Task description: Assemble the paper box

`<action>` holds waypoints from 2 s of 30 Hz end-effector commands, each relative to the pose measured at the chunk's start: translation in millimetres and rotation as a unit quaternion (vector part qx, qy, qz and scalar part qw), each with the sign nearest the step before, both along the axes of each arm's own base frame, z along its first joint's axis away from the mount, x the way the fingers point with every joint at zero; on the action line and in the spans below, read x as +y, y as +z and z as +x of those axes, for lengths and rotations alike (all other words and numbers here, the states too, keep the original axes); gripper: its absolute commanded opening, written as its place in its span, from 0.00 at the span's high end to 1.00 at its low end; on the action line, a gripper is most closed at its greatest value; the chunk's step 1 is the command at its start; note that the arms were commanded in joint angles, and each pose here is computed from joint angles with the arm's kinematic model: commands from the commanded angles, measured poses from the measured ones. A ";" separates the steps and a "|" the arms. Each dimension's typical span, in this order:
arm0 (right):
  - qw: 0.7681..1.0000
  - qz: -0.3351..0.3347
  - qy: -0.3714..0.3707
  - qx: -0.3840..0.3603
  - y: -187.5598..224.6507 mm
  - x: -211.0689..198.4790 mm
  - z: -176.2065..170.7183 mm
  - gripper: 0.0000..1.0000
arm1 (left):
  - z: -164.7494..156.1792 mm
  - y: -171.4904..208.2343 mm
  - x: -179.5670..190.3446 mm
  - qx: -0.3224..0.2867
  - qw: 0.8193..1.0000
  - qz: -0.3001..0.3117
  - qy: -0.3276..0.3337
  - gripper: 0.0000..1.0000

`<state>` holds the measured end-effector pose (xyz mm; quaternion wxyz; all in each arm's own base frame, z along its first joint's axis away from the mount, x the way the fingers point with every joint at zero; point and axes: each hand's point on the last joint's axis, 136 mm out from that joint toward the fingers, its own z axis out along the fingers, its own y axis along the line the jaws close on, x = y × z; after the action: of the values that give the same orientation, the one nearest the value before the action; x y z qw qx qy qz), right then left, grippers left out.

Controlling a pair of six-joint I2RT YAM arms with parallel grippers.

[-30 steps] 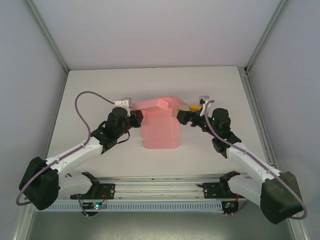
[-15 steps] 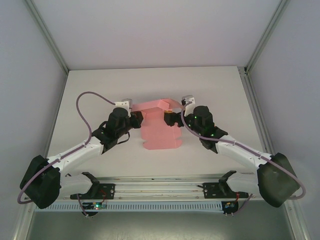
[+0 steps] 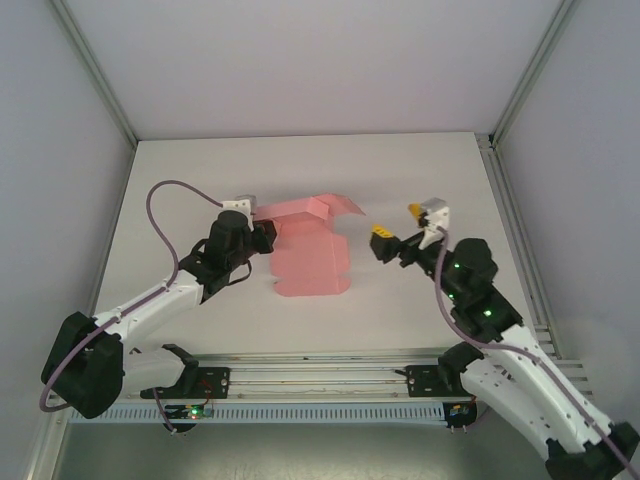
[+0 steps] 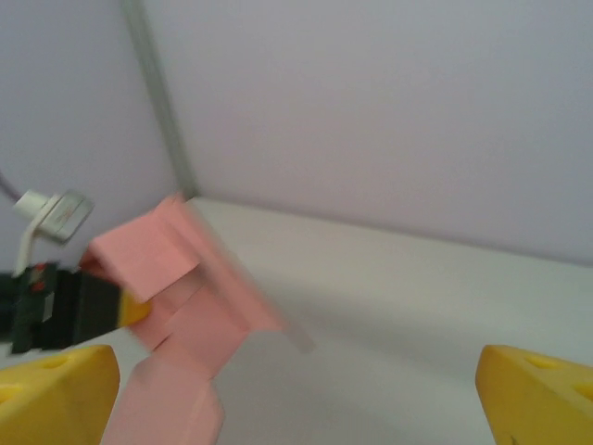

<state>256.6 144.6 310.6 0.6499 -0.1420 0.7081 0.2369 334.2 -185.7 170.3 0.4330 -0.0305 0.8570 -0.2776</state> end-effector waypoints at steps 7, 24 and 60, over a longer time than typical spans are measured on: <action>0.989 0.037 0.074 0.126 -23.4 -2.9 43.6 0.19 | -16.9 -0.4 -10.9 -0.004 0.996 0.029 -0.080 1.00; 0.914 -0.057 0.369 0.159 -68.7 114.1 -11.9 0.44 | -15.2 4.5 -9.8 -0.005 0.997 0.022 -0.070 1.00; 0.935 -0.274 -0.223 0.039 -91.5 83.3 110.4 1.00 | -3.5 -15.7 -19.3 0.088 0.996 0.002 -0.015 1.00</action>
<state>342.5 272.6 197.2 0.5574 -0.2598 0.7886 -0.0024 328.8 -190.1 136.5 0.3480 -0.0386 0.9002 -0.2589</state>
